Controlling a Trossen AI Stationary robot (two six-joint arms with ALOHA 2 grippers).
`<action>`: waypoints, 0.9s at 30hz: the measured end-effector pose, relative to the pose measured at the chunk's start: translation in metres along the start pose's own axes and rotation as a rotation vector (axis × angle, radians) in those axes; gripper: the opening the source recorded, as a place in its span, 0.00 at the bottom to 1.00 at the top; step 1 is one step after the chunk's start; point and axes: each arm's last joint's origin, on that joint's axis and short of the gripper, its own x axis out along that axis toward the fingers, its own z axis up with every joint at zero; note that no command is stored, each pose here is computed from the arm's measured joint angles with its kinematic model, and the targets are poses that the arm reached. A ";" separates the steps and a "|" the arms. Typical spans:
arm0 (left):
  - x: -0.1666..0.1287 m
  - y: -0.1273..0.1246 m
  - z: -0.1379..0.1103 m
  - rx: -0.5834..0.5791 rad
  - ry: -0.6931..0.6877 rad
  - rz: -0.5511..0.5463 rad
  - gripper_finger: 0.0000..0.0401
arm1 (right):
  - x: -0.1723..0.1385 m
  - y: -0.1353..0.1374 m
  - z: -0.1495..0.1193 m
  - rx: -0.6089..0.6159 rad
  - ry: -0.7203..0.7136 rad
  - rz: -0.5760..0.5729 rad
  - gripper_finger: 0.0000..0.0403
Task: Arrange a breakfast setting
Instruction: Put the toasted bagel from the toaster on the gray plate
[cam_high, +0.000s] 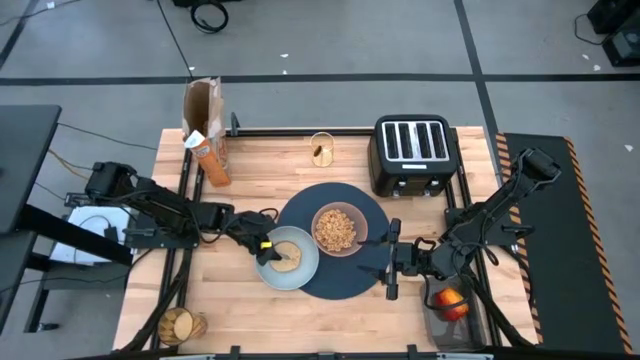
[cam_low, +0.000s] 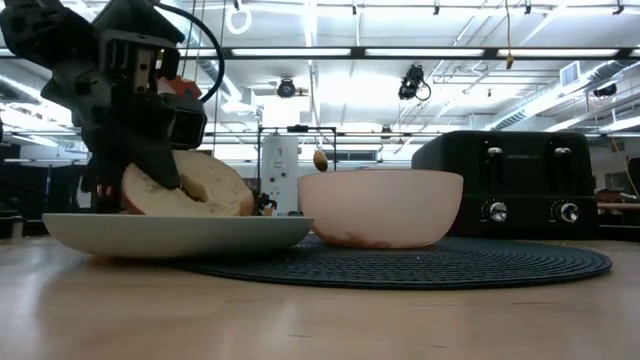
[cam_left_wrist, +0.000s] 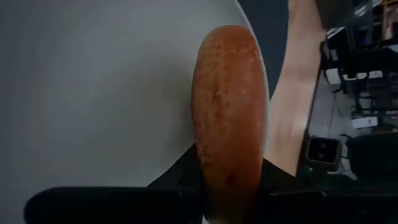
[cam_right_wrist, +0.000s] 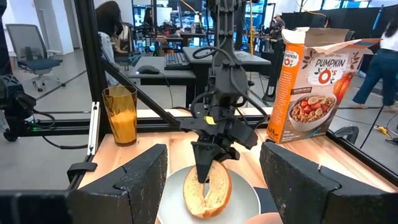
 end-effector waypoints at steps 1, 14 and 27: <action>0.000 0.000 0.000 0.008 0.000 0.004 0.16 | 0.000 0.000 0.000 0.000 0.000 0.000 0.65; 0.000 0.001 0.000 0.052 -0.014 0.014 0.28 | 0.000 0.000 0.000 0.000 -0.001 0.000 0.65; 0.000 0.000 0.000 0.074 -0.004 0.002 0.49 | 0.000 0.000 0.000 0.000 -0.003 0.000 0.65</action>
